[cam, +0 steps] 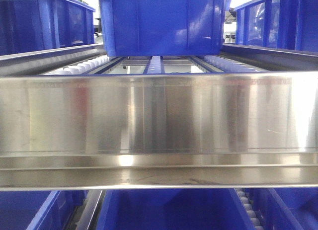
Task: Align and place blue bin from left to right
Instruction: 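Pull the gripped blue bin off the shelf toward the robot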
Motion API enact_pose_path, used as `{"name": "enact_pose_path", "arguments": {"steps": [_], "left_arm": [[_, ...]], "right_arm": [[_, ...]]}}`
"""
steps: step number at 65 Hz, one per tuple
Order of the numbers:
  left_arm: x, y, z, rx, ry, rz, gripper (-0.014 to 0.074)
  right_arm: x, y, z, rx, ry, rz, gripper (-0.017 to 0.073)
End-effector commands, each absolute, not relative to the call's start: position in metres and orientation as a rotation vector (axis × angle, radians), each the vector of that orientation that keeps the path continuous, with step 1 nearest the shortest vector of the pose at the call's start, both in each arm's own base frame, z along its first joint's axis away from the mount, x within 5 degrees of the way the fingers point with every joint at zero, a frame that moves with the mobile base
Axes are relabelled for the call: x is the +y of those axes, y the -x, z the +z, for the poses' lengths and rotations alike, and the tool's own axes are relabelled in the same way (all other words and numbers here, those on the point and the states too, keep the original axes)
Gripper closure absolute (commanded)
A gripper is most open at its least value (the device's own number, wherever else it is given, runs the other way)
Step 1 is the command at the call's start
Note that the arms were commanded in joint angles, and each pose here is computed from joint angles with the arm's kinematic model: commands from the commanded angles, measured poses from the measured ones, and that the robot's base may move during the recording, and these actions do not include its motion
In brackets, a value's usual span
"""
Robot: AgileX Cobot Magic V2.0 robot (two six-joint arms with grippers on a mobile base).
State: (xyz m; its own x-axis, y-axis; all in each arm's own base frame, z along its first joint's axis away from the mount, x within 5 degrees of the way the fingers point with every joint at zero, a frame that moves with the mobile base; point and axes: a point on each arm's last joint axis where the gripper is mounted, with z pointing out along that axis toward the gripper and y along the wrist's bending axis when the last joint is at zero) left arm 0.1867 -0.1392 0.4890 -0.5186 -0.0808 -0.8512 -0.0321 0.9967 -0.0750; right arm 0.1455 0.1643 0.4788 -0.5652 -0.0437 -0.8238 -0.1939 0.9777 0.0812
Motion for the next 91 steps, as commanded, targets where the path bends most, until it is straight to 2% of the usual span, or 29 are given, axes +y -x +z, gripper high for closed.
{"name": "enact_pose_path", "arguments": {"steps": [1, 20, 31, 91], "left_arm": [[-0.1553, -0.1825, 0.4927, 2.085, 0.003, -0.204, 0.0704], [-0.1549, -0.1827, 0.4930, 2.079, -0.028, -0.181, 0.0704], [-0.1540, -0.1833, 0.4938, 2.067, -0.068, -0.143, 0.0704], [-0.1542, -0.1832, 0.4937, 2.067, -0.081, -0.137, 0.0704]], "right_arm": [[0.1778, -0.1406, 0.4831, 2.127, 0.221, 0.341, 0.0638], [0.1777, -0.1406, 0.4831, 2.127, 0.222, 0.340, 0.0638], [0.1779, -0.1404, 0.4829, 2.117, 0.293, 0.304, 0.0638], [0.1779, -0.1404, 0.4829, 2.117, 0.292, 0.305, 0.0638]]}}
